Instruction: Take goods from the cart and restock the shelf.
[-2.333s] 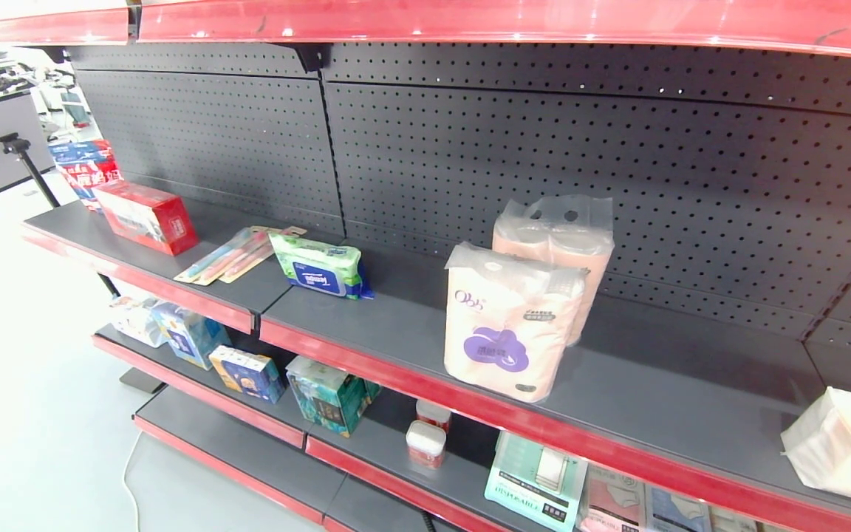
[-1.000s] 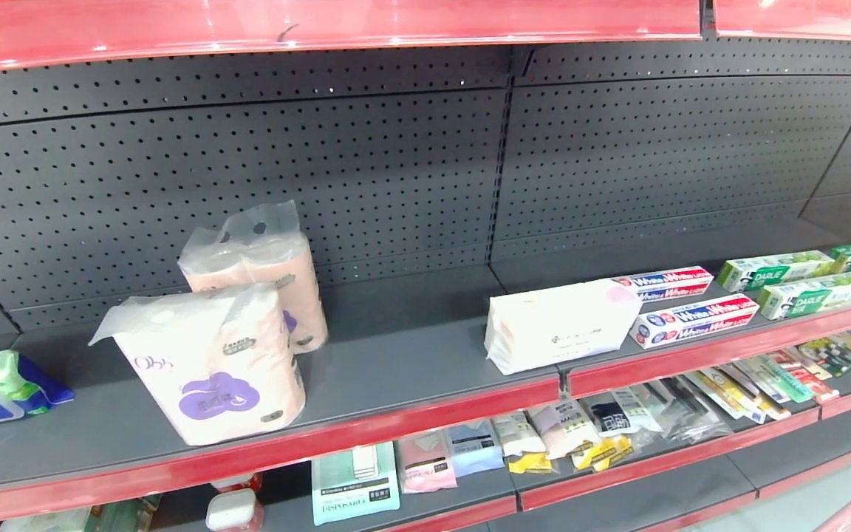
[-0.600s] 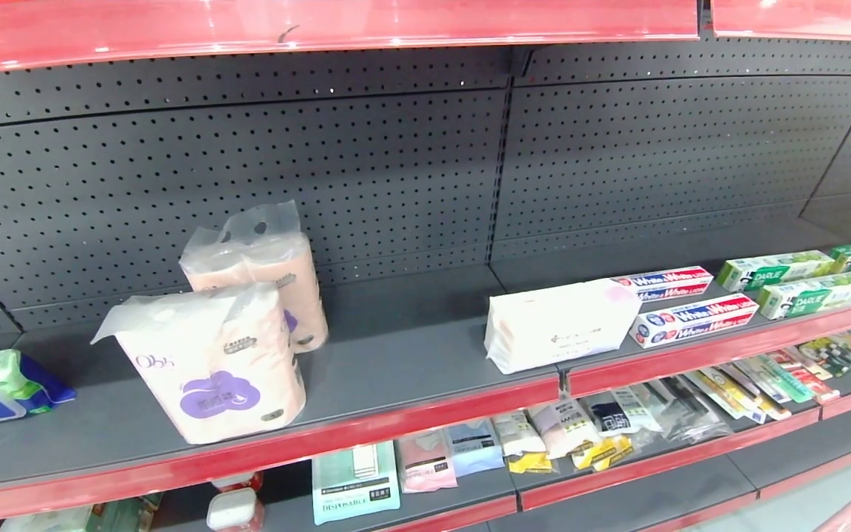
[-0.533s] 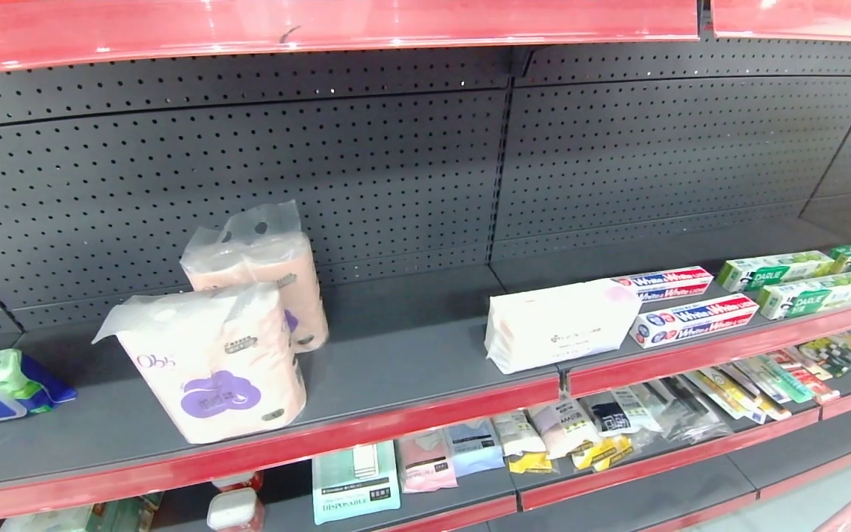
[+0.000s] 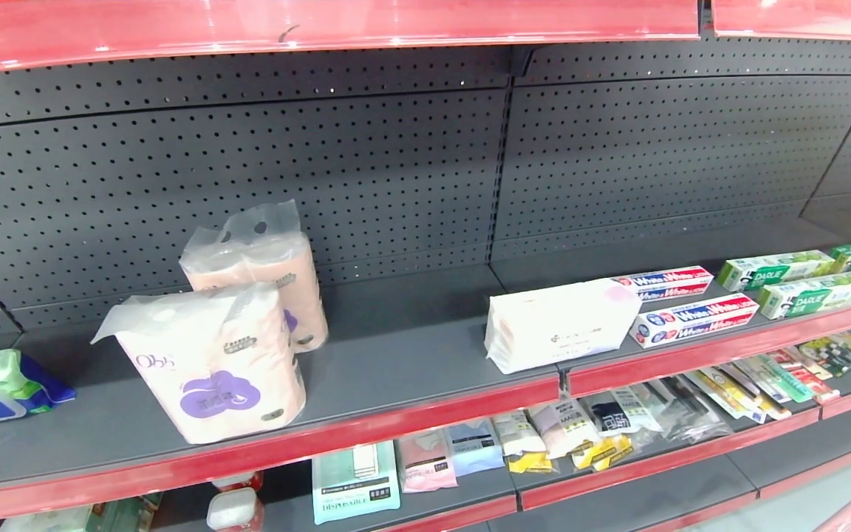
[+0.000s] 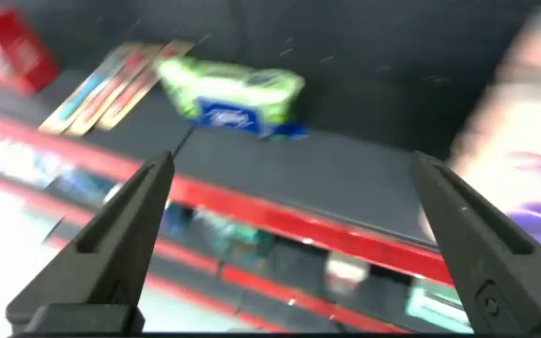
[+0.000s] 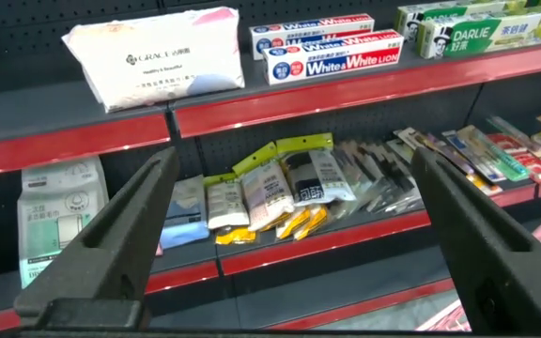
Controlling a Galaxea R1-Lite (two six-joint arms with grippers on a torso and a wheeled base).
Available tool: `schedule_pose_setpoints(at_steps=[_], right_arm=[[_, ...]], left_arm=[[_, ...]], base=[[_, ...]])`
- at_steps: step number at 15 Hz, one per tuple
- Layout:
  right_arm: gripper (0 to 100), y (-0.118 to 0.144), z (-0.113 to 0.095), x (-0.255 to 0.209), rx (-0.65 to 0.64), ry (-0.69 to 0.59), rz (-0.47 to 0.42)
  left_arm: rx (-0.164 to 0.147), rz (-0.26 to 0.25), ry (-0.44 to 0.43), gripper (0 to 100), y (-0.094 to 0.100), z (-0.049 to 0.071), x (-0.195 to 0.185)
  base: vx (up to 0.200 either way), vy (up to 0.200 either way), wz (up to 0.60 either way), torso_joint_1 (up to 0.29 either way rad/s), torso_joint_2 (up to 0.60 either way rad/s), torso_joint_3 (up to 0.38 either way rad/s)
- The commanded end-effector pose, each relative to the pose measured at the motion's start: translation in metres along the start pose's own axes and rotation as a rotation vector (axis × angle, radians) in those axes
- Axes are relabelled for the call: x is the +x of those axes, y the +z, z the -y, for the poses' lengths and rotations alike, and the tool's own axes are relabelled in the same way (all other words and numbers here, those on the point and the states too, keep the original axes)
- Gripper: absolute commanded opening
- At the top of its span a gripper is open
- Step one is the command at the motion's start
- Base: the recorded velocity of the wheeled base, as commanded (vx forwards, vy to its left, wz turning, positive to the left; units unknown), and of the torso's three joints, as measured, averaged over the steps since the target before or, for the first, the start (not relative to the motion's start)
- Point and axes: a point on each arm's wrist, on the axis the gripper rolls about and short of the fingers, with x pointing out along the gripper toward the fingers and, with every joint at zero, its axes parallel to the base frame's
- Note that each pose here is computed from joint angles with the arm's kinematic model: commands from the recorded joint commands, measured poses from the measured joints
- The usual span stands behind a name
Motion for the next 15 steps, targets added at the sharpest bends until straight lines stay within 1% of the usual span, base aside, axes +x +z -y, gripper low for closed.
schedule_pose_setpoints(at_steps=[1,2,3,4,5,6,7,8,10,11,12,13,14,15], right_arm=[[100,0.000,0.000,0.000,0.000,0.000,-0.002],[100,0.000,0.000,0.000,0.000,0.000,0.000],[100,0.000,0.000,0.000,0.000,0.000,-0.002],[100,0.000,0.000,0.000,0.000,-0.001,0.000],[100,0.000,0.000,0.000,0.000,0.000,-0.002],[100,0.000,0.000,0.000,0.000,0.000,0.000],[100,0.000,0.000,0.000,0.000,0.000,-0.002],[100,0.000,0.000,0.000,0.000,0.000,-0.002],[100,0.000,0.000,0.000,0.000,0.000,-0.002],[100,0.000,0.000,0.000,0.000,0.000,-0.002],[100,0.000,0.000,0.000,0.000,0.000,-0.002],[100,0.000,0.000,0.000,0.000,0.000,0.000],[100,0.000,0.000,0.000,0.000,-0.001,-0.002],[100,0.000,0.000,0.000,0.000,-0.001,-0.002]], left_arm=[[-0.009,-0.164,0.175,100,0.002,0.001,0.053],[-0.005,-0.187,0.179,100,0.003,0.003,0.069],[0.004,-0.208,0.175,100,0.000,0.004,0.075],[0.020,-0.266,0.141,100,-0.005,0.008,0.087],[0.023,-0.303,0.097,100,-0.006,0.011,0.097],[0.020,-0.327,0.041,100,-0.005,0.014,0.105],[0.033,-0.343,-0.001,100,-0.003,0.016,0.114],[0.063,-0.357,-0.022,100,-0.003,0.017,0.120],[0.140,-0.399,-0.034,100,-0.007,0.019,0.132],[0.158,-0.403,-0.036,100,-0.008,0.020,0.135],[0.189,-0.404,-0.043,100,-0.009,0.021,0.141],[0.213,-0.402,-0.047,100,-0.010,0.022,0.145],[0.227,-0.402,-0.050,100,-0.010,0.023,0.148],[0.233,-0.409,-0.054,100,-0.012,0.023,0.151]], base=[[0.000,0.000,0.00,0.000,0.00,0.000],[0.000,0.000,0.00,0.000,0.00,0.000],[0.000,0.000,0.00,0.000,0.00,0.000],[0.000,0.000,0.00,0.000,0.00,0.000],[0.000,0.000,0.00,0.000,0.00,0.000],[0.000,0.000,0.00,0.000,0.00,0.000],[0.000,0.000,0.00,0.000,0.00,0.000],[0.000,0.000,0.00,0.000,0.00,0.000],[0.000,0.000,0.00,0.000,0.00,0.000],[0.000,0.000,0.00,0.000,0.00,0.000],[0.000,0.000,0.00,0.000,0.00,0.000],[0.000,0.000,0.00,0.000,0.00,0.000],[0.000,0.000,0.00,0.000,0.00,0.000],[0.000,0.000,0.00,0.000,0.00,0.000]])
